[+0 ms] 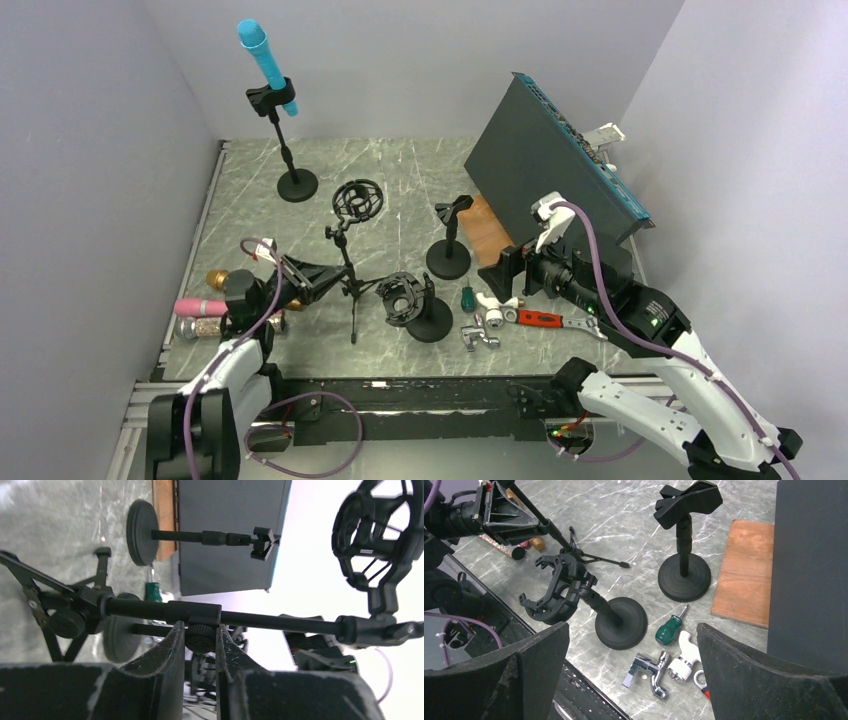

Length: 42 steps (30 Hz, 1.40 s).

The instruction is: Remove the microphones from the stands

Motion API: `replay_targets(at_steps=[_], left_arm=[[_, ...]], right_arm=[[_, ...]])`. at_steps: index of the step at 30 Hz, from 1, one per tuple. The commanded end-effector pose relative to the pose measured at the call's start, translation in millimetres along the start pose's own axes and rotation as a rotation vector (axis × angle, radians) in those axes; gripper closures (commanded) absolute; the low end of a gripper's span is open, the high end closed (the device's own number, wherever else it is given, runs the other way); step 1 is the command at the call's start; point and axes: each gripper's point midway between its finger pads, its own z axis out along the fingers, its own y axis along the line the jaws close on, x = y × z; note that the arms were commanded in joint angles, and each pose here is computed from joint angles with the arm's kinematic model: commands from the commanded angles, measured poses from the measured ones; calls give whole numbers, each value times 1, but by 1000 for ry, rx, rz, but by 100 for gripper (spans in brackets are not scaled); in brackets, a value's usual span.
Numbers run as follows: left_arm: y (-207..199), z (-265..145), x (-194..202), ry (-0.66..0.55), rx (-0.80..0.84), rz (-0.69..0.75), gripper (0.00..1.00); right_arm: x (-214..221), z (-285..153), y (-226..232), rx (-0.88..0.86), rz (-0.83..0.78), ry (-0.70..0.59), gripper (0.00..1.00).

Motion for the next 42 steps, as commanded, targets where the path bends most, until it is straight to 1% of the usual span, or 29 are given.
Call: replay_targets(at_steps=[1, 4, 6, 7, 9, 10, 11, 12, 13, 16, 19, 21, 23, 26, 28, 30, 34, 37, 39, 42], left_arm=[[30, 2, 5, 16, -96, -321, 100], [31, -1, 5, -18, -49, -414, 100], [26, -1, 3, -27, -19, -365, 100], [23, 1, 1, -24, -14, -331, 94], [24, 1, 1, -22, -24, -273, 69], [26, 1, 1, -30, -34, -245, 59], [24, 2, -3, -41, -42, -203, 50], [23, 2, -4, -45, -57, -150, 44], [31, 1, -5, -52, -111, -126, 41], [19, -5, -11, -75, -135, 154, 33], [9, -15, -14, -94, -162, 367, 26], [-1, -17, -9, -75, -118, 458, 25], [-3, -18, -2, -47, -84, 484, 24], [12, -16, 9, 14, -69, 430, 24], [9, -14, 15, 48, -13, 410, 26], [3, -12, 18, 68, 34, 411, 30], [-8, -9, 21, 104, 86, 428, 44], [-11, -4, 20, 130, 96, 415, 51], [-12, -2, 19, 142, 105, 404, 54], [-14, 1, 19, 146, 119, 387, 55]], right_arm=[[-19, 1, 6, -24, 1, -64, 0], [-19, -1, 5, -20, 1, -70, 0], [-17, -1, 3, -11, 0, -68, 0], [-16, -1, 2, -7, 0, -65, 0], [-13, -1, 1, -3, -1, -61, 0], [-13, -1, 1, -3, -2, -60, 0], [-13, -1, 1, -2, -3, -60, 0], [-14, -1, 1, -1, -3, -59, 0], [-14, -2, 1, 0, -4, -61, 0], [-13, -1, 0, 1, -5, -68, 0], [-11, 0, 0, 2, -10, -60, 0], [-10, 2, 0, 1, -15, -51, 0], [-10, 3, 0, -3, -14, -51, 0], [-11, 4, 5, -25, -5, -58, 0], [-12, 3, 6, -33, 1, -65, 0], [-11, 3, 6, -33, 4, -65, 0], [-11, -1, 5, -27, 4, -64, 0], [-13, -5, 4, -22, 4, -73, 0], [-13, -7, 3, -16, 5, -79, 0], [-13, -8, 2, -14, 8, -79, 0]])
